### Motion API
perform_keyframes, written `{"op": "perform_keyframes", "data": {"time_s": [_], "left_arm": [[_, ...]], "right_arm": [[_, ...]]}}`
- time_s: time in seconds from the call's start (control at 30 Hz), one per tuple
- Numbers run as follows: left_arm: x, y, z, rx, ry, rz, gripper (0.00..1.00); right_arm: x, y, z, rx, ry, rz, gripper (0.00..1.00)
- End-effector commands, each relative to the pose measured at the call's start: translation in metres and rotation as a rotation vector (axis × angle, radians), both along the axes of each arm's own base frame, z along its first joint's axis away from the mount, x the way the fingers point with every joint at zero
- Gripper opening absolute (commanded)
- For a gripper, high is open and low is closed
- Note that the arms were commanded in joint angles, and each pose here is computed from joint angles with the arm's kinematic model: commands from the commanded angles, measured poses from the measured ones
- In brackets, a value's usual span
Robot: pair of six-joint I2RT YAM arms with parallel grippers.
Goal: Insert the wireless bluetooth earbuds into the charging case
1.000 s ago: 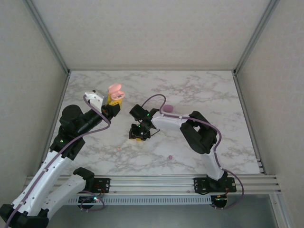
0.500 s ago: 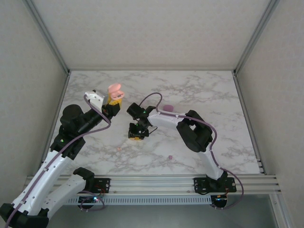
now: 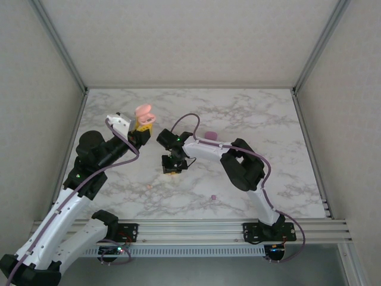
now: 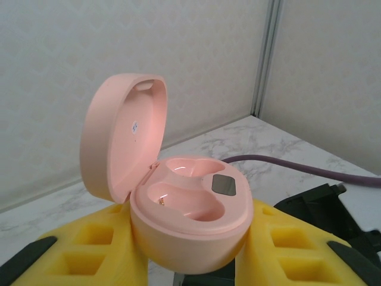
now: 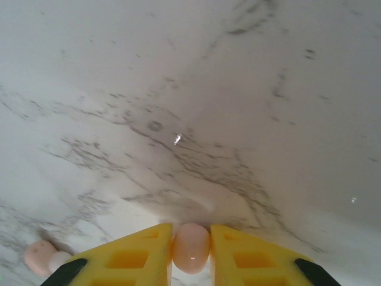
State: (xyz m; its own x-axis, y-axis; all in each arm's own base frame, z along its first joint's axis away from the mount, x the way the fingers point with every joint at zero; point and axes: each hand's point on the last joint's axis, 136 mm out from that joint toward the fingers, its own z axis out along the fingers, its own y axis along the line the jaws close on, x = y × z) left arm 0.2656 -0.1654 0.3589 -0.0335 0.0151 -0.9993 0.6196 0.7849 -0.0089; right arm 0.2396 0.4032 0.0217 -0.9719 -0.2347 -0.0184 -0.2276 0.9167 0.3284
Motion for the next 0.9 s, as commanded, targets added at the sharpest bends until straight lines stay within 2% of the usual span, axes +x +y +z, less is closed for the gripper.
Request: {"op": "perform_keyframes", "data": {"time_s": [0.0, 0.17, 0.3, 0.63, 0.87], "left_arm": [[-0.003, 0.006, 0.021, -0.01, -0.053, 0.019, 0.13], [-0.001, 0.002, 0.017, -0.012, -0.037, 0.005, 0.13], [0.003, 0.0, 0.015, -0.018, -0.032, 0.001, 0.13], [0.006, -0.003, 0.016, -0.015, -0.025, -0.008, 0.13], [0.01, -0.005, 0.015, -0.004, -0.023, -0.01, 0.13]], "right_arm": [[0.003, -0.051, 0.008, -0.126, -0.039, 0.044, 0.22], [0.005, -0.099, 0.007, -0.191, -0.014, 0.071, 0.22], [0.012, -0.118, 0.005, -0.203, -0.002, 0.069, 0.24], [0.021, -0.095, 0.001, -0.134, 0.026, 0.055, 0.32], [0.018, -0.088, 0.008, -0.093, 0.044, 0.039, 0.33]]}}
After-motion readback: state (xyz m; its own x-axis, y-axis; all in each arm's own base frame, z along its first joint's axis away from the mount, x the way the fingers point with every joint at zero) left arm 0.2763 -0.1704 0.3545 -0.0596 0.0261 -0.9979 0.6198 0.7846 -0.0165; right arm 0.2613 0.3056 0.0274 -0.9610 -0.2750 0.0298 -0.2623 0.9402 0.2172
